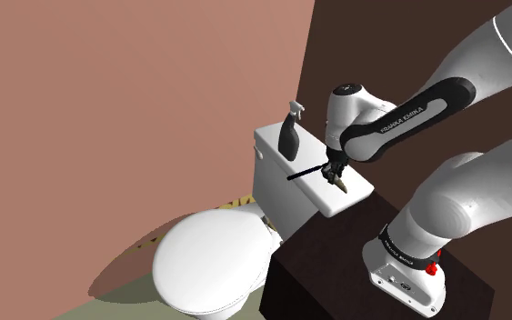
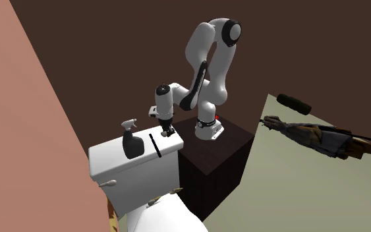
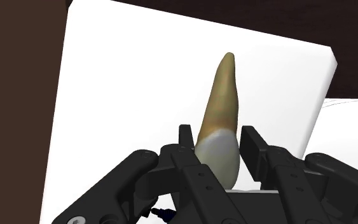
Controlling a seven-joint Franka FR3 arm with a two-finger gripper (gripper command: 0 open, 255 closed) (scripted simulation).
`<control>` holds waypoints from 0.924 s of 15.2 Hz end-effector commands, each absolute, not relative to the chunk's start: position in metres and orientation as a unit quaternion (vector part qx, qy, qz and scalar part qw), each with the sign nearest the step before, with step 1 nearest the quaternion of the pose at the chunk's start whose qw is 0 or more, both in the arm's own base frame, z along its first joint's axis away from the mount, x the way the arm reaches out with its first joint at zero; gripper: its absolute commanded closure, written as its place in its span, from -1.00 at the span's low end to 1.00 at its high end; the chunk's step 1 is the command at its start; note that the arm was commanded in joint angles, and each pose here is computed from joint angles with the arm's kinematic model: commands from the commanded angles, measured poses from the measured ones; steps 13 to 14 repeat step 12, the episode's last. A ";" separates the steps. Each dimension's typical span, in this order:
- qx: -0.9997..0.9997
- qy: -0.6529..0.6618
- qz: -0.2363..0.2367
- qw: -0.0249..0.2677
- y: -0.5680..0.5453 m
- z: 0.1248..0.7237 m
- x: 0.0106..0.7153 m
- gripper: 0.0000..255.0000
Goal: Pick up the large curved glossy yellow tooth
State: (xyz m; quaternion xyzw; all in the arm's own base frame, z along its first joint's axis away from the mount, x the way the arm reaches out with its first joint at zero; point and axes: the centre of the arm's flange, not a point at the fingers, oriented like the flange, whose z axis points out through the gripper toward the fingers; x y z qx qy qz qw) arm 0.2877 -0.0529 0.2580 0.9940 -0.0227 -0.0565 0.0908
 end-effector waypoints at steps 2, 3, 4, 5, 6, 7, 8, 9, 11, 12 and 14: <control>0.994 -0.023 -0.057 0.091 -0.054 0.274 0.287 1.00; 0.994 -0.023 -0.057 0.091 -0.054 0.279 0.287 1.00; 0.994 -0.023 -0.057 0.091 -0.054 0.285 0.287 1.00; 0.994 -0.023 -0.057 0.091 -0.054 0.290 0.287 1.00; 0.994 -0.023 -0.057 0.091 -0.054 0.295 0.287 1.00; 0.994 -0.023 -0.057 0.091 -0.054 0.301 0.287 1.00; 0.994 -0.023 -0.057 0.091 -0.054 0.306 0.287 1.00; 0.994 -0.023 -0.057 0.091 -0.054 0.311 0.287 1.00; 0.994 -0.023 -0.057 0.091 -0.054 0.317 0.287 1.00; 0.994 -0.023 -0.057 0.091 -0.054 0.317 0.287 1.00; 0.994 -0.023 -0.057 0.091 -0.054 0.317 0.287 1.00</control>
